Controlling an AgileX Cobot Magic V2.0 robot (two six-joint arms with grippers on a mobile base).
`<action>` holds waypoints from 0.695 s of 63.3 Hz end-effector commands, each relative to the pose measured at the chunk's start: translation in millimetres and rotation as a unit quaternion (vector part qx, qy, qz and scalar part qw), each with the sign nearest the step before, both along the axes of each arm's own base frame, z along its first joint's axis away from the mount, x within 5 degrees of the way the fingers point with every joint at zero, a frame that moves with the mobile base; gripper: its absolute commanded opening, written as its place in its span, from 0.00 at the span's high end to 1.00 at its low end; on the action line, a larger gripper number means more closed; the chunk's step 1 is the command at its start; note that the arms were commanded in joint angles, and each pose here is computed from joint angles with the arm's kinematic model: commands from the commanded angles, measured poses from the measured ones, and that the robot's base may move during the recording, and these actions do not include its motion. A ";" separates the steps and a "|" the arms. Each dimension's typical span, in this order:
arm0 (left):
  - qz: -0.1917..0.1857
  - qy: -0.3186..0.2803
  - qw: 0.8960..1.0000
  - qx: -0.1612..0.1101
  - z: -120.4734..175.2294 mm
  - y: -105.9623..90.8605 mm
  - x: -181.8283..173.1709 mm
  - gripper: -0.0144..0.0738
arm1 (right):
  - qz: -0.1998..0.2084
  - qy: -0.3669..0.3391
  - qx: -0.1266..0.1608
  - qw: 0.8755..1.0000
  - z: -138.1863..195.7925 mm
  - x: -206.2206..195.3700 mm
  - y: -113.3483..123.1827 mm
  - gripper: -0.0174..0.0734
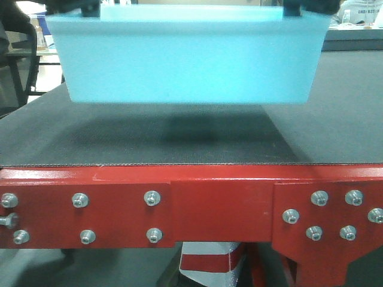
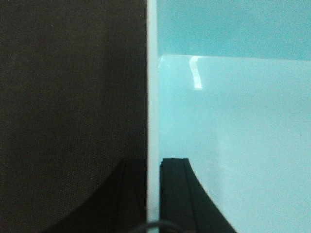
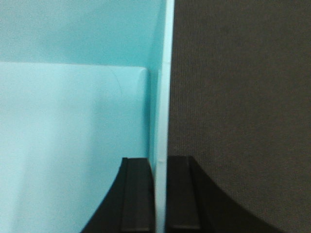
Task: Fetch blue bin and place on conveyor start
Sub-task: 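Lower the turquoise bin onto the dark conveyor belt with both grippers, then open both grippers and lift them away from the bin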
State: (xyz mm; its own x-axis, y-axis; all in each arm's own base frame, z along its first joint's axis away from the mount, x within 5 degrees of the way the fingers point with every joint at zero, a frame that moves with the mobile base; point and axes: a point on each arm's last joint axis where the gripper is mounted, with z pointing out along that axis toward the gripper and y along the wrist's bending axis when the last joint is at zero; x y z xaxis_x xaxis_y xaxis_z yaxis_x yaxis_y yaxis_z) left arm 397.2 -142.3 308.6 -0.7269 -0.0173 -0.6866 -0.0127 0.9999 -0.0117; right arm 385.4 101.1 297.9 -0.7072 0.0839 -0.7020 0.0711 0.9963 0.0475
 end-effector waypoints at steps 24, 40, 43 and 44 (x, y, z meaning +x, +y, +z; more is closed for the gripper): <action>-0.020 -0.012 0.999 -0.027 -16.7 -15.2 11.6 0.75 | 0.028 -0.017 0.033 0.999 -23.5 17.7 19.8 0.50; 0.001 -0.006 1.000 -0.019 -16.9 1.4 15.9 0.30 | 0.013 -0.017 0.032 0.999 -23.6 20.9 8.2 0.36; 0.005 -0.006 1.000 -0.019 -16.9 4.3 16.9 0.29 | 0.010 -0.017 0.032 0.999 -23.6 21.7 5.1 0.36; 0.005 -0.006 1.000 -0.019 -16.9 4.9 17.1 0.29 | 0.008 -0.017 0.032 0.999 -23.6 21.9 4.2 0.36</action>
State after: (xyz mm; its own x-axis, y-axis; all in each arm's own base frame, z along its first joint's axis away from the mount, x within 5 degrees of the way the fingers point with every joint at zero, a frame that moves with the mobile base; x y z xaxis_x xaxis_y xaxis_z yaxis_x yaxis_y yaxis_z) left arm 412.1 -142.9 283.4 -0.7423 -0.0343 -0.6691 -0.0164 0.9993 -0.0330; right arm 405.0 112.2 265.2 -0.7119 0.1043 -0.6944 0.0444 0.9936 0.1037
